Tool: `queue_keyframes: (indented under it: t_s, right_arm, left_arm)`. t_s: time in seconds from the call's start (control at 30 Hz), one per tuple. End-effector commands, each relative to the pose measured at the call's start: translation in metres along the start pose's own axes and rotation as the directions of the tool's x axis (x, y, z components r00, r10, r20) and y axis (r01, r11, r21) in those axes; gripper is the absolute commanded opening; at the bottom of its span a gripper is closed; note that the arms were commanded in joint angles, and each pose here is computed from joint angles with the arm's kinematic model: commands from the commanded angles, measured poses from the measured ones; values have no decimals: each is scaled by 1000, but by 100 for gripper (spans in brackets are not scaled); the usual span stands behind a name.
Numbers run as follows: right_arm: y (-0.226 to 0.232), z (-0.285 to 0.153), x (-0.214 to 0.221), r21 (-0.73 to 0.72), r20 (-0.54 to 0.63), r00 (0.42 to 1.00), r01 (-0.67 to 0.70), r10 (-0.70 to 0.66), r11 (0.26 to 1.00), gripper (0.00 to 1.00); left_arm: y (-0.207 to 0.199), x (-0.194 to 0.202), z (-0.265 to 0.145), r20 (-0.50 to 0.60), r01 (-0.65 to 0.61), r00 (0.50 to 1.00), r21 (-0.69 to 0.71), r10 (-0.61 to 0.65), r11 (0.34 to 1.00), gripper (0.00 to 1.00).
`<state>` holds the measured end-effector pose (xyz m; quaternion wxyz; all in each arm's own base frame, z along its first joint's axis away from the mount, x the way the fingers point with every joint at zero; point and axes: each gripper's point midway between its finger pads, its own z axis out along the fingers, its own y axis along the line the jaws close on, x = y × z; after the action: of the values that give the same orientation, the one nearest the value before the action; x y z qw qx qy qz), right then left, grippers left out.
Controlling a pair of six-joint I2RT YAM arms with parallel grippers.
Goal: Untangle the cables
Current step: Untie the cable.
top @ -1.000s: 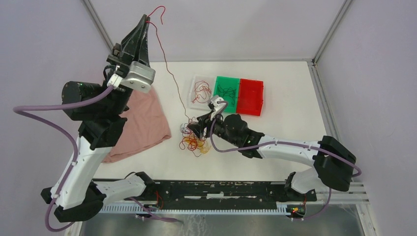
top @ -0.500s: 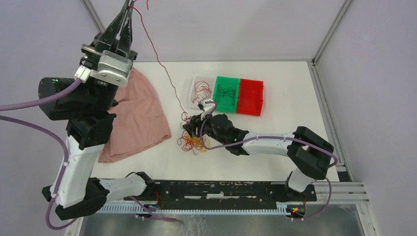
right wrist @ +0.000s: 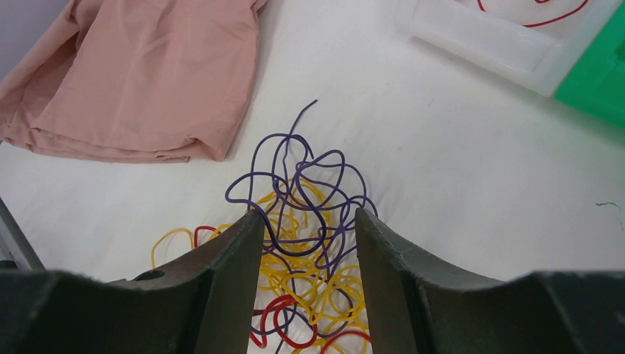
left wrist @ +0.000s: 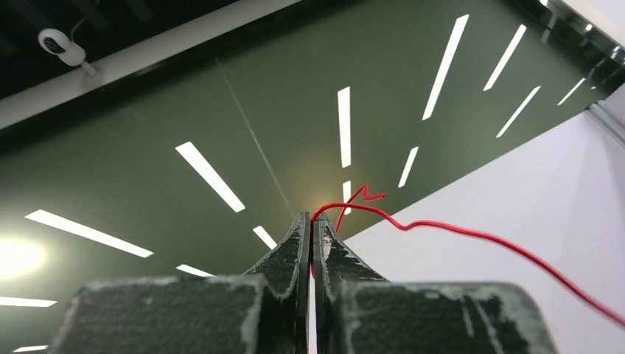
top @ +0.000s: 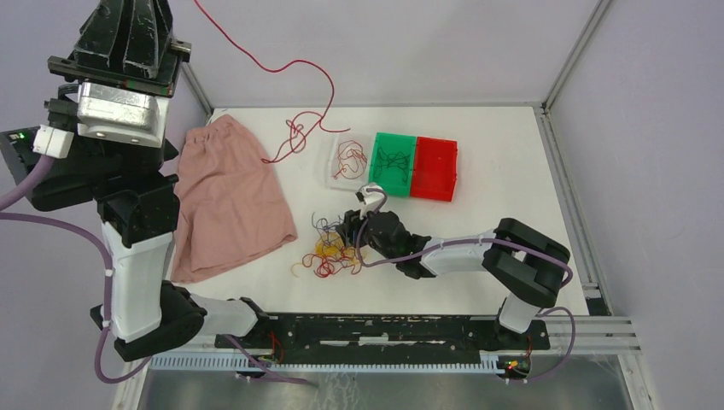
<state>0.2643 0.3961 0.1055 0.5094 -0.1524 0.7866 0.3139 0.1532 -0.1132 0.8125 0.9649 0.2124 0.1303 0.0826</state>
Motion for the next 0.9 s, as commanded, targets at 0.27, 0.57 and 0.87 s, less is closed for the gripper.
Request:
queue_keyframes:
  t_s: [0.27, 0.57, 0.87]
  right_arm:
    - [8, -19, -45, -14, 121, 992, -41, 42, 999, 62]
    - [52, -61, -132, -164, 238, 970, -8, 48, 986, 68]
    - [100, -81, -174, -361, 265, 956, -23, 126, 932, 68]
  left_arm:
    - [4, -8, -9, 34, -75, 997, -5, 75, 997, 3]
    - [-25, 13, -26, -30, -11, 999, 63, 13, 998, 3]
    - [-36, 22, -32, -60, 23, 998, 90, -18, 996, 3]
